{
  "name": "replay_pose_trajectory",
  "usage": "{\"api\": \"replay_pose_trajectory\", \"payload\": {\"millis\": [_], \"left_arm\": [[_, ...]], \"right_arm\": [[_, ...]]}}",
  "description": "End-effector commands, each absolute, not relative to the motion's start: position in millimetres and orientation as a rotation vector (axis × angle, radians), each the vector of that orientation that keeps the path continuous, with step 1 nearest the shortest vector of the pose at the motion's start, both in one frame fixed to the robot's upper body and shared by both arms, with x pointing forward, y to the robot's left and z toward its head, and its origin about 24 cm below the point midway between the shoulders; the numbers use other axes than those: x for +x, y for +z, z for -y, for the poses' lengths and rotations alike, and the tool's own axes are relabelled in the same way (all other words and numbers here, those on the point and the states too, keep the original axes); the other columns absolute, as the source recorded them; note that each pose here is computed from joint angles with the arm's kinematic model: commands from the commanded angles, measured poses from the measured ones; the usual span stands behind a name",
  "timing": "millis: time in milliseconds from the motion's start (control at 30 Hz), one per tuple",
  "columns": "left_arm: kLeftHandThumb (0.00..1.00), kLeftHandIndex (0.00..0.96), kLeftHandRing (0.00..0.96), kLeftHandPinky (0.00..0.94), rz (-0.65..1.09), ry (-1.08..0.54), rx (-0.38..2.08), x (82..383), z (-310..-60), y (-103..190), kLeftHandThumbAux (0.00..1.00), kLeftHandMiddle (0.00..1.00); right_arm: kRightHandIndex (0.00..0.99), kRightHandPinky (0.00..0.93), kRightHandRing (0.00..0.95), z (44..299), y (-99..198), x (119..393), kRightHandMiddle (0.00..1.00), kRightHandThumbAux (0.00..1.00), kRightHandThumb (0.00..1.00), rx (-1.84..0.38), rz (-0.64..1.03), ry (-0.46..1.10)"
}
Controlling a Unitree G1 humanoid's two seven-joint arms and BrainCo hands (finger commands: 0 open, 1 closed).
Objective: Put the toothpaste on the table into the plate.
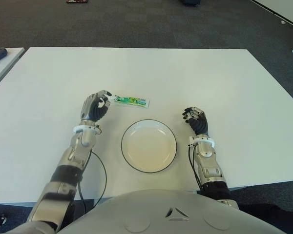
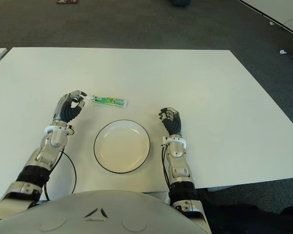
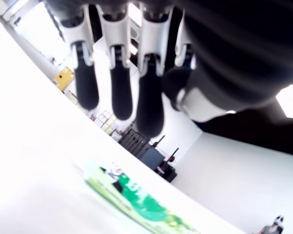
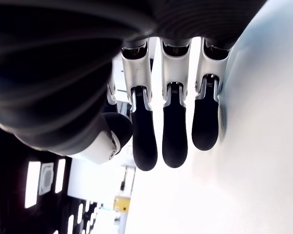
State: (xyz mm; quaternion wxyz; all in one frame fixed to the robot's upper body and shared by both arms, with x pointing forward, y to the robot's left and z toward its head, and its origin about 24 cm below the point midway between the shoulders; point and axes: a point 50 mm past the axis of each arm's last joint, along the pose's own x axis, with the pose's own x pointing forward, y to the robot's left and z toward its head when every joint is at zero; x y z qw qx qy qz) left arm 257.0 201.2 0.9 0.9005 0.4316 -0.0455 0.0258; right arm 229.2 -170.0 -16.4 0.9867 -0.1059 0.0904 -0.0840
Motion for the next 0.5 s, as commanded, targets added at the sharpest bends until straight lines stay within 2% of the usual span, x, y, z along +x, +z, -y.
{"api": "replay_pose_trajectory", "payload": {"millis": [33, 233, 500], "left_arm": [[0.624, 0.22, 0.215, 0.267, 0.163, 0.055, 1.04, 274, -203, 10, 0.438, 0.216], [0.618, 0.149, 0.138, 0.192, 0.273, 0.032, 1.19, 290, -202, 25, 0.366, 0.14], [0.579, 0.044, 0.047, 0.07, 0.303, -0.065, 1.324, 304, -201, 29, 0.307, 0.051]], "right_arm": [[0.429, 0.521, 0.515, 169, -22, 228, 0.52, 0.729, 0.709, -0.21, -0.209, -0.161], [0.428, 0.515, 0.507, 168, -22, 228, 0.51, 0.729, 0.71, -0.201, -0.204, -0.163], [0.427, 0.514, 0.503, 168, -22, 227, 0.505, 0.73, 0.71, -0.205, -0.199, -0.165]]}}
